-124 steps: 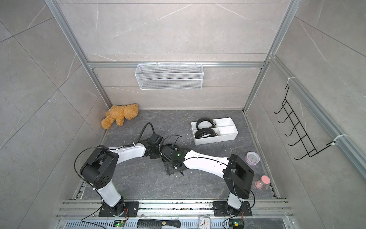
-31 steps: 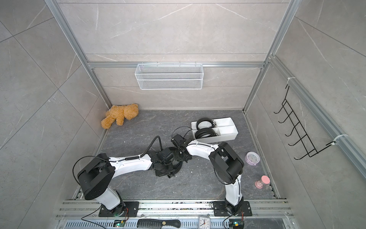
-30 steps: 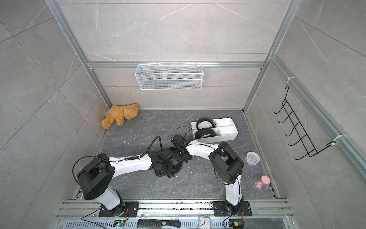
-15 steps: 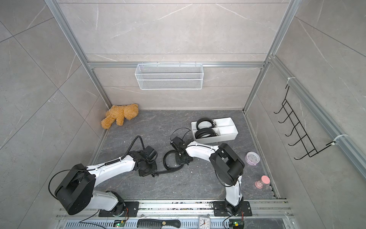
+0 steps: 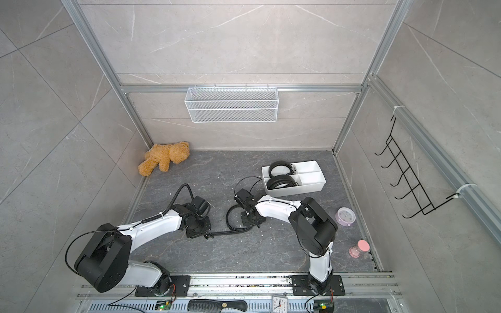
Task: Place the belts into the storage roll
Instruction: Roll the belt at the center of the board.
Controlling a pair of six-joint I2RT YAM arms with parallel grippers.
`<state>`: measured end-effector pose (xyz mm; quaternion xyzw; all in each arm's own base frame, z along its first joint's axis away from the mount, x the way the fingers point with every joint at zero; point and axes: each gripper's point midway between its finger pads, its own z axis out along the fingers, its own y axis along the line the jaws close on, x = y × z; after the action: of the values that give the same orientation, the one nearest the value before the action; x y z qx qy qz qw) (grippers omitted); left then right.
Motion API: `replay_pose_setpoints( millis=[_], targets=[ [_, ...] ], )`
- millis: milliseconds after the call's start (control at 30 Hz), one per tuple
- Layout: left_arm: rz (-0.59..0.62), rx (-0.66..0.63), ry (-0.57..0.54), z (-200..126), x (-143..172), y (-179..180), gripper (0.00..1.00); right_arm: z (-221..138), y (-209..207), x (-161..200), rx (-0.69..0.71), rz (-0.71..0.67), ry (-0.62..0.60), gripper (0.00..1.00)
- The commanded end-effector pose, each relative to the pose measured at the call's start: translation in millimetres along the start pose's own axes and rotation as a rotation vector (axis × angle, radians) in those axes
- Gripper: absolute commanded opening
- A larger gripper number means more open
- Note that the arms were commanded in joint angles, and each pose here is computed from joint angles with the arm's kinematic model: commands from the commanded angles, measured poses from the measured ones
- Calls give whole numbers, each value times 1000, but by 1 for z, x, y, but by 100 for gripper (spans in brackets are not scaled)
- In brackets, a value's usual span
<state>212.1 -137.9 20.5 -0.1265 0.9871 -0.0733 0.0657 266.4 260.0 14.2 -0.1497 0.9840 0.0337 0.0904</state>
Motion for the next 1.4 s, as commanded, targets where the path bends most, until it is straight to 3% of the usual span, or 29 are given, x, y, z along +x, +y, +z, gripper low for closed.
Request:
replay_pose_setpoints(
  millis=[0,167,333,367,500,733,967,1367],
  targets=[
    [22,-208,6,-4,4,49,0,15,-61,65,240,-83,259,32],
    [43,-214,-8,-11,-2,49,0,13,-52,49,178,-66,207,50],
    [60,-234,-8,-11,-5,51,0,17,-51,39,167,-57,215,39],
    [57,-235,-12,-11,-8,52,0,16,-50,38,163,-56,214,32],
    [35,-236,-37,-14,-24,56,0,17,-57,51,177,-58,235,22],
    [1,-268,-78,-24,-54,76,0,13,-82,73,268,-82,265,28],
    [-24,-292,-41,-18,-48,84,0,14,-94,69,331,-98,291,31],
    [-91,-314,-50,-27,-57,103,0,12,-98,68,317,-89,302,34]
  ],
)
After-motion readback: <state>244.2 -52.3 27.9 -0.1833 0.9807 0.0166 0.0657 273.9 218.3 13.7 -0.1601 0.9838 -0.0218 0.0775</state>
